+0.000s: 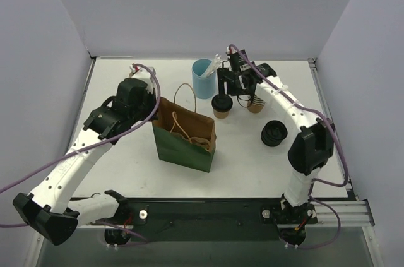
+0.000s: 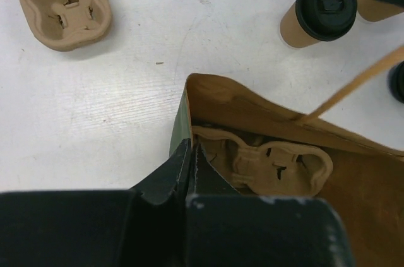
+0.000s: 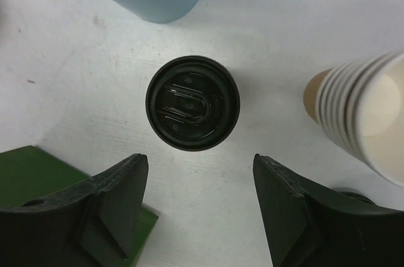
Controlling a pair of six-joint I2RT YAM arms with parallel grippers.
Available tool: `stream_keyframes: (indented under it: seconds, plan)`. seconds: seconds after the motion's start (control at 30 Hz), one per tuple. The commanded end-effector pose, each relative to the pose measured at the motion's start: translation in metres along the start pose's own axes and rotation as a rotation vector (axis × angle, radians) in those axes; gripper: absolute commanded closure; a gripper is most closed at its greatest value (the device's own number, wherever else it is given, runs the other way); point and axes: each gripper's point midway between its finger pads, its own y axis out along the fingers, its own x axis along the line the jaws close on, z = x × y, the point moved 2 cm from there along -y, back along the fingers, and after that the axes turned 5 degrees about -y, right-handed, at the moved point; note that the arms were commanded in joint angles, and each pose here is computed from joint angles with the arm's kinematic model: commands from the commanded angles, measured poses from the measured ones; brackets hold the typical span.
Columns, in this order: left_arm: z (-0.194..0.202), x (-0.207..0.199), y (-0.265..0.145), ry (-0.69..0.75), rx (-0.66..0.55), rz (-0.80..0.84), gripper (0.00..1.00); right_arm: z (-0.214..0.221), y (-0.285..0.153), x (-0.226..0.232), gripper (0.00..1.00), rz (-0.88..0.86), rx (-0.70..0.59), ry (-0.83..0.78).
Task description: Pack the takeout coffee
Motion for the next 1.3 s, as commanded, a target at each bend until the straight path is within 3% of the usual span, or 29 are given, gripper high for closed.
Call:
stream_keyframes:
  seconds: [0.0, 0.33, 1.27]
  plan:
    - [0.001, -0.008, -0.016, -0.069, -0.013, 0.068, 1.00, 0.001, 0.020, 0.015, 0.31, -0.118, 0.043, -0.096]
    - [0.009, 0.006, -0.050, -0.055, -0.054, 0.086, 1.00, 0.004, 0.057, 0.020, 0.27, -0.139, 0.095, -0.132]
    - [0.027, 0.004, -0.058, -0.080, -0.025, 0.143, 1.00, 0.023, 0.084, 0.016, 0.28, -0.073, 0.172, -0.173]
